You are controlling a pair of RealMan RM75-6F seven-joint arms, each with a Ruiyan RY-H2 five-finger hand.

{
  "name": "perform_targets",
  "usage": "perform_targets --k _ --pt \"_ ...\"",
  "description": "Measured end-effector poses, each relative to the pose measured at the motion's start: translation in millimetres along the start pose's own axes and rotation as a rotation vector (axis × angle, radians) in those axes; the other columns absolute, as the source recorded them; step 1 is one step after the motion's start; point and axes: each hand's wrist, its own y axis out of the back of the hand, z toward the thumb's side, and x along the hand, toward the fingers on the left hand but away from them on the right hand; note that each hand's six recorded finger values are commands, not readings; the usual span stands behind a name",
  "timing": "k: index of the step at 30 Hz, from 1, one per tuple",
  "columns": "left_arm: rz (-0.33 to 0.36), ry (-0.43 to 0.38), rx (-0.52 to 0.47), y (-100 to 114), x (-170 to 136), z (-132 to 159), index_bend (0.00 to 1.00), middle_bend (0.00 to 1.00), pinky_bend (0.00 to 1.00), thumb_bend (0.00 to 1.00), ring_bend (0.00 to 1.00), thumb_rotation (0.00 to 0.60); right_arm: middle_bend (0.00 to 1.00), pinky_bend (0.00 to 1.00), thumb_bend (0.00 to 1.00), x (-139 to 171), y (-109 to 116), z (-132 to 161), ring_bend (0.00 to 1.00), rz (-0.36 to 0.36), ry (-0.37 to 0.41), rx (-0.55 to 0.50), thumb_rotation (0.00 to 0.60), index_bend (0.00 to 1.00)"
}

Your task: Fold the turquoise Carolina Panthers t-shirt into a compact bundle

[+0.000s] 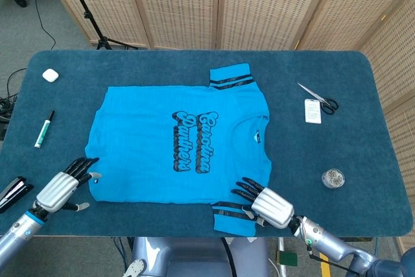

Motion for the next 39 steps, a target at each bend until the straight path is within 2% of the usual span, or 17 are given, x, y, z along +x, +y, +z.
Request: perform_targets --k 9,17,23,29,32,36,39 --pt "-0.016 -0.02 0.014 -12.1 10.2 5.8 0.32 0.0 0.0 0.24 0.0 0.6 0.15 0.0 0.42 -0.1 -0.9 -0.8 0.0 0.006 -0.004 -0.001 0.6 0.67" --pt "-0.02 -0.013 -0.001 -16.4 11.9 4.6 0.34 0.0 0.0 0.25 0.0 0.6 0.15 0.0 0.41 -0.3 0.6 -0.6 0.0 0.001 -0.005 -0.006 0.6 0.67" --pt "-0.033 -0.017 -0.019 -21.8 14.3 7.4 0.39 0.0 0.0 0.39 0.0 0.6 0.15 0.0 0.42 -0.2 1.6 -1.1 0.0 -0.002 -0.006 -0.005 0.6 0.67" --pt "-0.046 -0.015 -0.039 -25.6 14.3 8.7 0.44 0.0 0.0 0.43 0.0 0.6 0.16 0.0 0.44 -0.1 1.7 -1.1 0.0 0.002 -0.007 -0.022 0.6 0.67" --pt "-0.044 -0.016 -0.043 -25.7 14.5 9.5 0.49 0.0 0.0 0.43 0.0 0.6 0.16 0.0 0.44 -0.1 2.3 -1.1 0.0 0.0 -0.006 -0.023 0.6 0.67" --pt "-0.035 -0.009 -0.057 -25.4 15.3 9.6 0.63 0.0 0.0 0.44 0.0 0.6 0.16 0.0 0.44 0.1 4.1 -1.5 0.0 -0.007 -0.007 -0.026 0.6 0.67" --pt "-0.028 0.0 -0.073 -25.1 16.1 9.0 0.69 0.0 0.0 0.47 0.0 0.6 0.16 0.0 0.44 0.2 5.3 -1.8 0.0 -0.011 -0.006 -0.027 0.6 0.67"
